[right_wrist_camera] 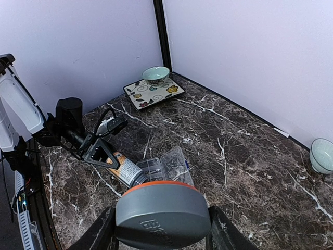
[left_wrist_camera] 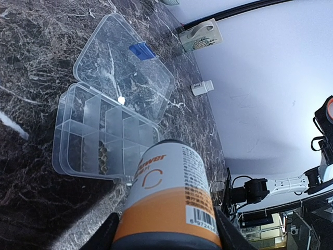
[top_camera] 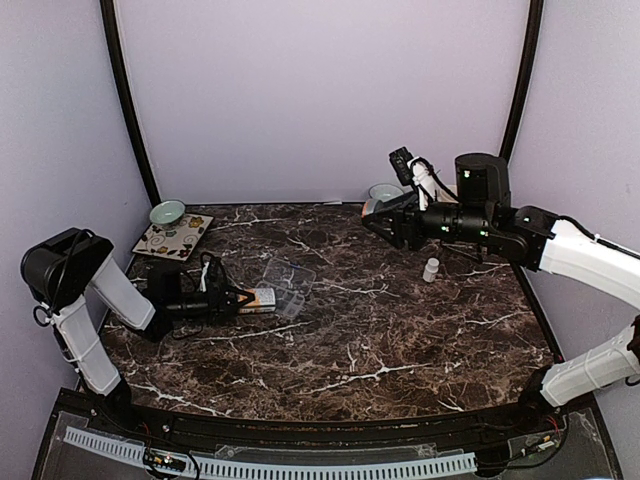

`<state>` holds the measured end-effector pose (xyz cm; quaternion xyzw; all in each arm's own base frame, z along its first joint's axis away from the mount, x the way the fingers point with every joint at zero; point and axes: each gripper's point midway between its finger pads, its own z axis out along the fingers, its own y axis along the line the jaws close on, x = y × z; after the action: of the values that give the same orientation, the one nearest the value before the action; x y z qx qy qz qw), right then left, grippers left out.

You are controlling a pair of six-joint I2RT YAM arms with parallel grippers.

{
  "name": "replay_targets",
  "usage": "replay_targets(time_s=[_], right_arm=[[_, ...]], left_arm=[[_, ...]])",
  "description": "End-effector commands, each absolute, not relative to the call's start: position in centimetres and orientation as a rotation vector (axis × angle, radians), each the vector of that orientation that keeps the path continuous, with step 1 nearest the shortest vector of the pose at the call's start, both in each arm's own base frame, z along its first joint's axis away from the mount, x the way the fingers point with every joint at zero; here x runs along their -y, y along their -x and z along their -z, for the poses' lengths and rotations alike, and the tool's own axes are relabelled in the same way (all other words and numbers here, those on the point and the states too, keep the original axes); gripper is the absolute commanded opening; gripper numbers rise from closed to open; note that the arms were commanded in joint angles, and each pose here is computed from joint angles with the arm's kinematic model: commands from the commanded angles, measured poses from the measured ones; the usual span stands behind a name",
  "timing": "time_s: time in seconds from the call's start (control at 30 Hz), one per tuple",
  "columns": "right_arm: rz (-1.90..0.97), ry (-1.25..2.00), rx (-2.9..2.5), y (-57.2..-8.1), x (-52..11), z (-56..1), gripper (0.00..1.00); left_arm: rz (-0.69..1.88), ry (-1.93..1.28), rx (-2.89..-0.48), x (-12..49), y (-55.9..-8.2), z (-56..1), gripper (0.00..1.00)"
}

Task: Sort the pills into containers
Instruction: Pour the pill into the compartment of the pill container.

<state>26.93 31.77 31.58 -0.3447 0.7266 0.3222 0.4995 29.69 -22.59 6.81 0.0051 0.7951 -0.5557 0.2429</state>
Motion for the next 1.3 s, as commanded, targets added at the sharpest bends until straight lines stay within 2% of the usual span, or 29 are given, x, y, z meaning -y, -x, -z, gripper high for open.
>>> replay_targets(time_s=[0.0, 1.27], right_arm=[[-0.795, 0.838, -1.714, -26.79, -32.33, -32.43, 0.34], [-0.796, 0.843, -1.723, -26.93, -32.51, -31.98, 0.33]], left_arm=[[1.504, -0.078, -2.136, 23.03, -30.10, -8.17, 0.00], [1.427, -0.122, -2.179, 23.11, -30.21, -8.40, 0.00]])
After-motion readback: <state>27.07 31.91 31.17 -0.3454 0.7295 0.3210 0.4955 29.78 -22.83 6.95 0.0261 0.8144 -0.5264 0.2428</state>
